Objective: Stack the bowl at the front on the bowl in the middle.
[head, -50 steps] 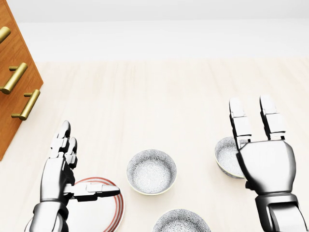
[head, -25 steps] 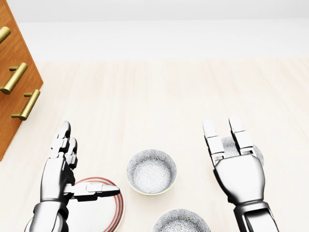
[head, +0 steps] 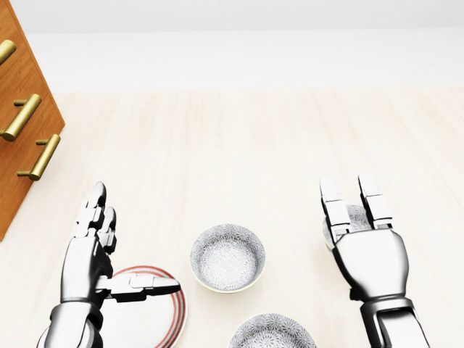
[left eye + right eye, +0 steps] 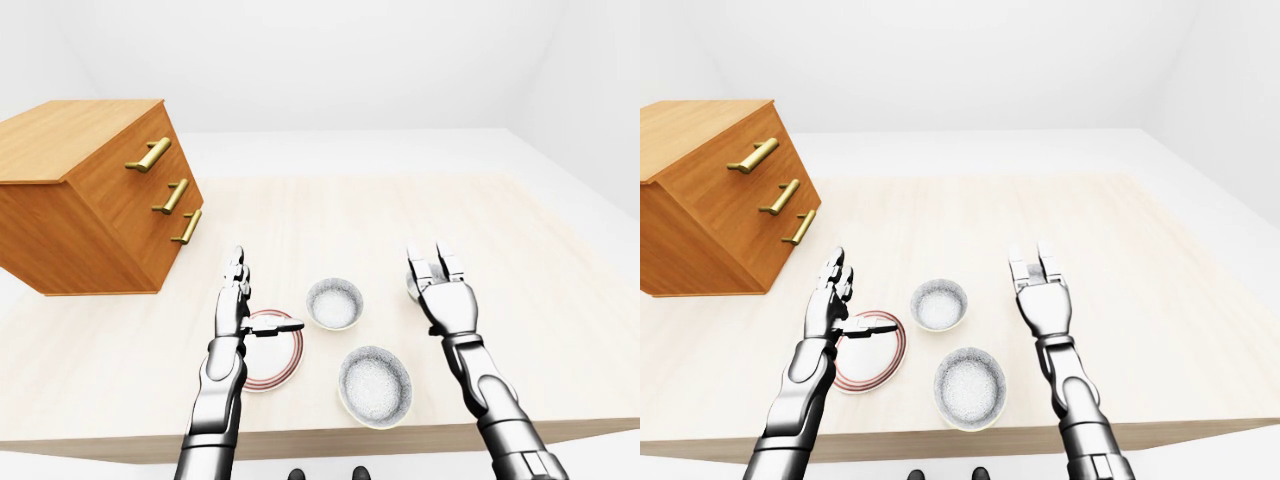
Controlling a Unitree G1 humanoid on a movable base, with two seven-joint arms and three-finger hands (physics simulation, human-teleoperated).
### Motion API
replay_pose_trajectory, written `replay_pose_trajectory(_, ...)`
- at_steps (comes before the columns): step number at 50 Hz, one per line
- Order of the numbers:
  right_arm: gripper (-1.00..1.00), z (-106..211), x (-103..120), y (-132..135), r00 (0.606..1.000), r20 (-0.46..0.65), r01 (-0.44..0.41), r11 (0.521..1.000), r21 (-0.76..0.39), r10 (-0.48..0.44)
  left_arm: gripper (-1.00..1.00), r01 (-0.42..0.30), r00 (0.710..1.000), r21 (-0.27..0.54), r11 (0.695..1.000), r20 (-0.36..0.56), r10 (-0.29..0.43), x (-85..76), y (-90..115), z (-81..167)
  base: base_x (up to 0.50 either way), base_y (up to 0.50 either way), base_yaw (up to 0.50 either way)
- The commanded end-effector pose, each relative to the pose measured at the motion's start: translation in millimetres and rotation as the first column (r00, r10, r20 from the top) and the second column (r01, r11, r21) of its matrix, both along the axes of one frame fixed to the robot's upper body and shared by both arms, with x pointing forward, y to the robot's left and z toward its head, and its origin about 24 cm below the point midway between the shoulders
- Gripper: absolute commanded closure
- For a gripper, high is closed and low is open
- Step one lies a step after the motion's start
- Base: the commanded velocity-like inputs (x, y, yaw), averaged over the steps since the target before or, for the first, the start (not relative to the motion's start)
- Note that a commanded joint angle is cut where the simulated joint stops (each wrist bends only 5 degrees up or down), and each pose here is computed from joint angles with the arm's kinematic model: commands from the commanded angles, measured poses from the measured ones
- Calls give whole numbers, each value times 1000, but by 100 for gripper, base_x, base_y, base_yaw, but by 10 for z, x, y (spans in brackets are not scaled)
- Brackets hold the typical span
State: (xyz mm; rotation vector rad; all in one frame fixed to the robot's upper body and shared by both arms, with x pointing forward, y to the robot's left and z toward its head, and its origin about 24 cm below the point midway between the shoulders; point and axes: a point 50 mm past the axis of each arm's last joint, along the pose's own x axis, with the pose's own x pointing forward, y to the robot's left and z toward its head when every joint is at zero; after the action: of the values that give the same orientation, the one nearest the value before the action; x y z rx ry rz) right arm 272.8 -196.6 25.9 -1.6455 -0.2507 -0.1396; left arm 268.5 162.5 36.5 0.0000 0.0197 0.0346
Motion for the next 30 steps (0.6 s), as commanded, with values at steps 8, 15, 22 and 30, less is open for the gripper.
replay_pose_trajectory(8,-100,-47,69,-70,1000,-3,12,1000,-17,-12,-100,1,1000,-6,1000,-5,-1,-12,-6,15,0,0,0)
replay_pose_trajectory(15,-100,-119,135,-113,999,-41,24,1000,-17,-25,-100,2,1000,-6,1000,-6,-2,-13,-9,14,0,0,0)
replay_pose_trajectory(22,-100,-154,168,-135,997,-66,33,999,-8,-33,-100,2,1000,-7,1000,-6,-2,-5,-6,1,0,0,0)
replay_pose_trajectory(30,-100,-244,193,-179,991,-120,53,999,1,-52,-100,2,1000,-8,1000,-7,-2,-3,-5,-4,0,0,0)
